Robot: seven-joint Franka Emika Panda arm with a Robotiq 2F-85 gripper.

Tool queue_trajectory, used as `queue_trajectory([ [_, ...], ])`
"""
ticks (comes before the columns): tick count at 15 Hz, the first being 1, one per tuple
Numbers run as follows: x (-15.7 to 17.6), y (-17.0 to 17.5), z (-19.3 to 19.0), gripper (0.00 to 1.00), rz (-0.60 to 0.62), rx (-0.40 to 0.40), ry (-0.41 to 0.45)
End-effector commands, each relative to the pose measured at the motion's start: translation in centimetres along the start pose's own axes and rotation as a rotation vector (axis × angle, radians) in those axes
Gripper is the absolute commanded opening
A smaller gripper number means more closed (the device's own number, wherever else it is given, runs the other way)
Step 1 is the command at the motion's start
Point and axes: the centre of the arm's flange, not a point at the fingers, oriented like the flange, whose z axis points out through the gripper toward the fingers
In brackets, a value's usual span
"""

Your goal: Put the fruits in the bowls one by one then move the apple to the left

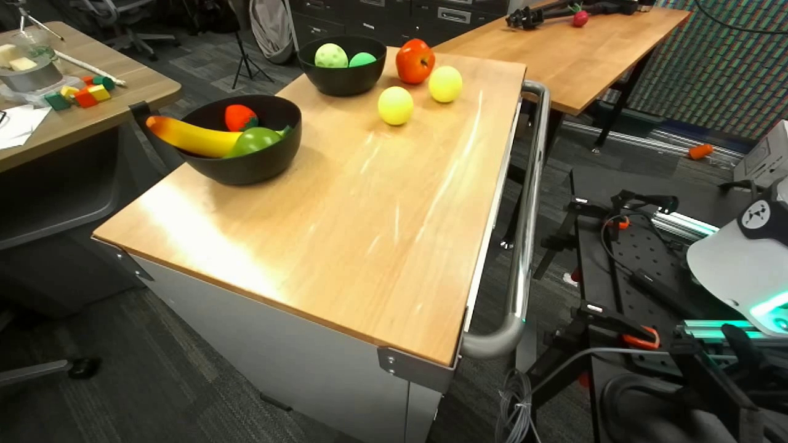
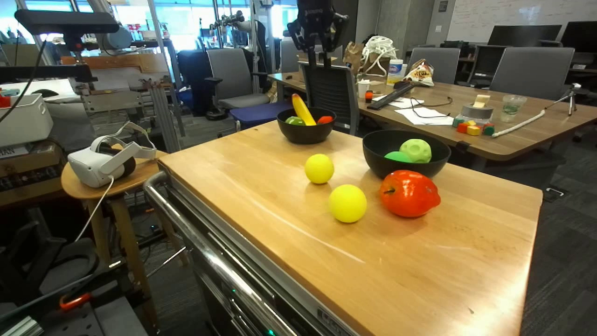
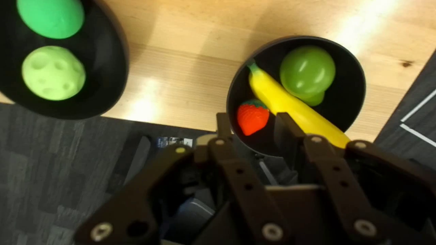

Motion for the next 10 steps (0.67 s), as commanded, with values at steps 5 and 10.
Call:
queue_trajectory([
  [5,-1.0,4.0,0.8,0.76,0.114,0.113,-0.156],
  [10,-1.3,3.2,2.0,0.99,0.103,0.091,-0.171],
])
